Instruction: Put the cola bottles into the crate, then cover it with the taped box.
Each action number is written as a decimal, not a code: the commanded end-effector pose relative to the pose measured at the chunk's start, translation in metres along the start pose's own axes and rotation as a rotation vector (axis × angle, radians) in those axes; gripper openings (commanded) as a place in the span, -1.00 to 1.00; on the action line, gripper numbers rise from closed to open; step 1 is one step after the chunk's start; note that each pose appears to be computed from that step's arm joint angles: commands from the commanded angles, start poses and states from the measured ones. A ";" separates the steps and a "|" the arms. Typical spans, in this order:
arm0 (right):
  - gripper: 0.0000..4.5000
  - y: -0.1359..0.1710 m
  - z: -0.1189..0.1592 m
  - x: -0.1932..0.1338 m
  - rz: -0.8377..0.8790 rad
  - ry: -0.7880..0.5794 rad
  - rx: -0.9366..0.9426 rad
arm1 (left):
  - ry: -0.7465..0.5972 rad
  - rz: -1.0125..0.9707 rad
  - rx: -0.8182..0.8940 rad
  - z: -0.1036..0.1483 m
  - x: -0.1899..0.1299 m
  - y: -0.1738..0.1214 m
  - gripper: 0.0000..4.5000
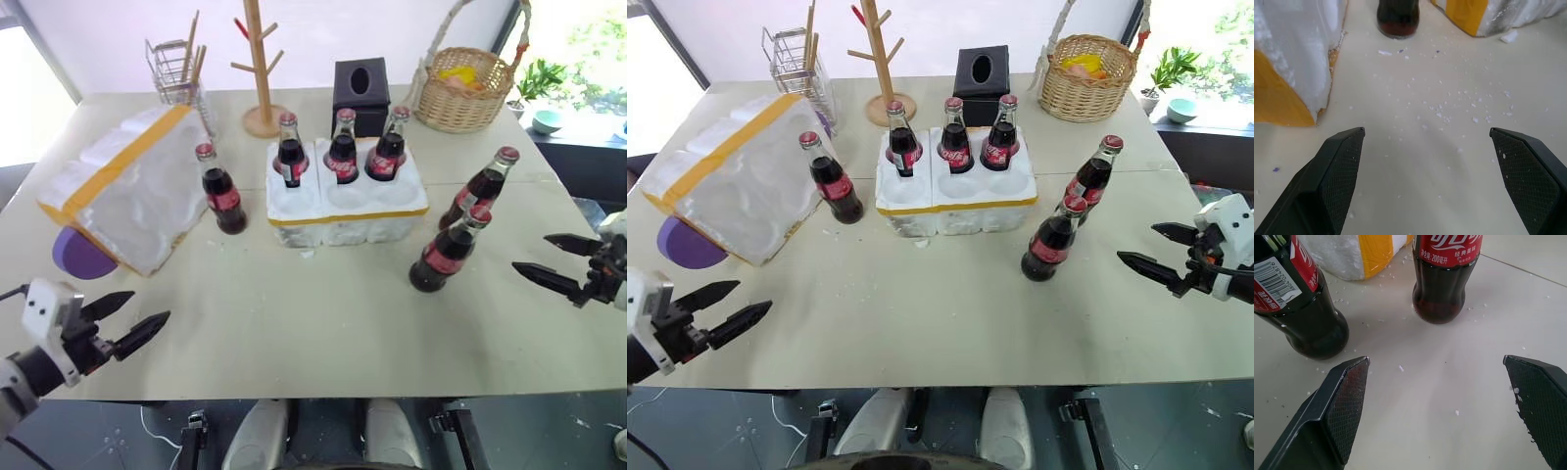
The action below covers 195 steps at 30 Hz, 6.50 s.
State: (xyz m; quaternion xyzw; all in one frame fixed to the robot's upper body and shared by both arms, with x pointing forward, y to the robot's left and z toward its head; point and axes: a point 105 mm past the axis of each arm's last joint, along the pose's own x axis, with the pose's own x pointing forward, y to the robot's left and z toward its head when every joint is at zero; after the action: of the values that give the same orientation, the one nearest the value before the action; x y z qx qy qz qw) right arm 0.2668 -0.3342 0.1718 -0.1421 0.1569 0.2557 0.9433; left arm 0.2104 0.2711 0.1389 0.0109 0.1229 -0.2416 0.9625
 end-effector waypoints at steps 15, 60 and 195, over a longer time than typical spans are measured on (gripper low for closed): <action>1.00 0.094 0.179 -0.072 0.440 -0.271 -0.196 | -0.227 -0.031 0.088 0.063 0.113 0.019 0.91; 1.00 0.114 0.159 -0.042 0.444 -0.287 -0.154 | -0.321 -0.679 0.213 0.179 0.118 -0.070 0.17; 0.97 0.041 0.085 0.064 -0.238 -0.266 0.199 | -0.187 -0.931 0.291 0.151 0.107 -0.120 1.00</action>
State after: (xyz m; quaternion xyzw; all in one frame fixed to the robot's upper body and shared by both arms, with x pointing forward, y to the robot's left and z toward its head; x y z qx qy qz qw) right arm 0.3117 -0.2337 0.2081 -0.0260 0.0641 0.1703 0.9830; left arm 0.2831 0.1064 0.2542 0.0497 0.0121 -0.6546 0.7543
